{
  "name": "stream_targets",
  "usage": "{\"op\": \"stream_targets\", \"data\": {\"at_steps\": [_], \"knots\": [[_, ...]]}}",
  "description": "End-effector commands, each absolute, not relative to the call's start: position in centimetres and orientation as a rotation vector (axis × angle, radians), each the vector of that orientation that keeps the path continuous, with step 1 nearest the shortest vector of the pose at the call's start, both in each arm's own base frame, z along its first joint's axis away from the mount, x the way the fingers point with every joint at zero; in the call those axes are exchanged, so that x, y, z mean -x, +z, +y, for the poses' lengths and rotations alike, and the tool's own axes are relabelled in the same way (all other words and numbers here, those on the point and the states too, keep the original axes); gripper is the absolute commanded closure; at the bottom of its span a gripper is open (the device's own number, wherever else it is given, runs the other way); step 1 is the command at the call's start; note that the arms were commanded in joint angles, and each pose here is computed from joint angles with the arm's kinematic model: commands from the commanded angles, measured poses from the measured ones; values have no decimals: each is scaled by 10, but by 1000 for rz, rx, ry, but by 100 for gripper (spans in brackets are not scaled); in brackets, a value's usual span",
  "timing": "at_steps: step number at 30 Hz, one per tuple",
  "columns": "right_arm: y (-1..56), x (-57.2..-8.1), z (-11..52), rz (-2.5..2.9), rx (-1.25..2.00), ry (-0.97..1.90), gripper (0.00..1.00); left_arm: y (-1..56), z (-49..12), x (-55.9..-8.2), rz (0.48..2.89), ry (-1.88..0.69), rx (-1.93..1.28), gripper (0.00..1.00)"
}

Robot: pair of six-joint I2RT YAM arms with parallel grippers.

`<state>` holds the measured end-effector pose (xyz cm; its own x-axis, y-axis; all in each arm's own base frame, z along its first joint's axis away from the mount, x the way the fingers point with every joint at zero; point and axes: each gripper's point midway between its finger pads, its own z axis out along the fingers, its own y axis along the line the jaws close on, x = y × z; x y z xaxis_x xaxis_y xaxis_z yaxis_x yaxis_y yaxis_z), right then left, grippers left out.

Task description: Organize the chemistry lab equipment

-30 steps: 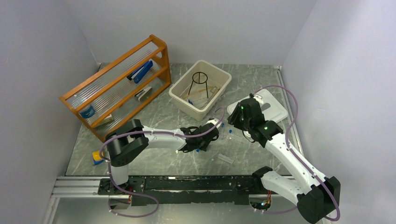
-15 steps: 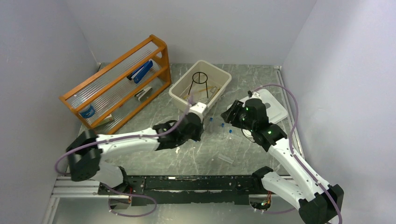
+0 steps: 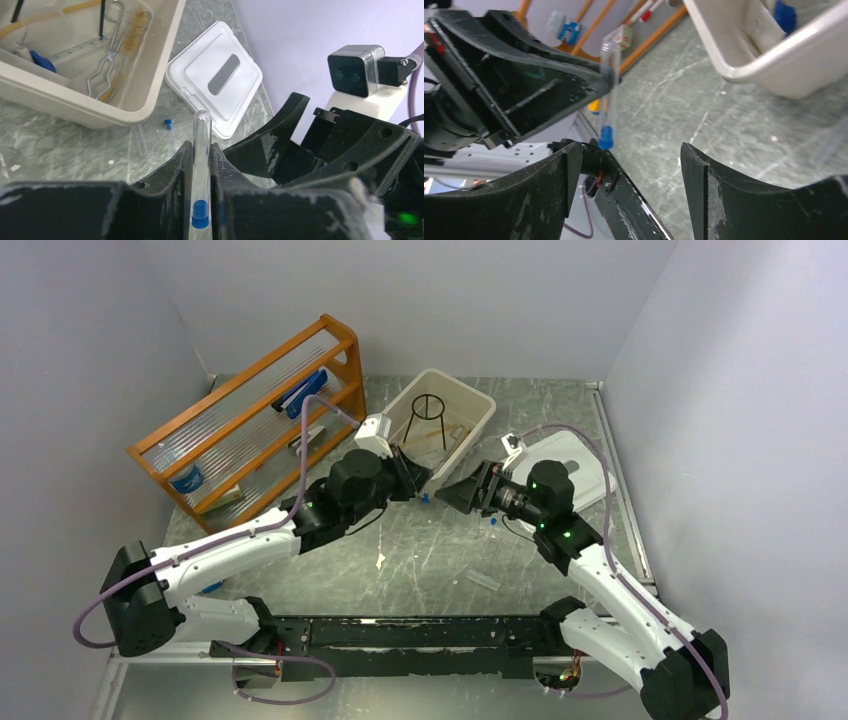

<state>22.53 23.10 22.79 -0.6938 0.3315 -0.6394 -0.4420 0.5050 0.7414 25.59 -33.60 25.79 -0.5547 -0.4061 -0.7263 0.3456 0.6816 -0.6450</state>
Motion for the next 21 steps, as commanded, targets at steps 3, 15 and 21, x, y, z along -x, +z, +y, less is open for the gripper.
{"op": "stream_targets", "data": {"at_steps": [3,15,21], "knots": [[263,-227,254,1837,166,1433,25,295,-356,-260,1853,-1131,86,82],[260,-234,266,1811,186,1504,57,291,-353,-261,1868,-1169,131,81],[254,-233,270,1827,253,1490,78,289,-348,-261,1875,-1174,135,77]]}}
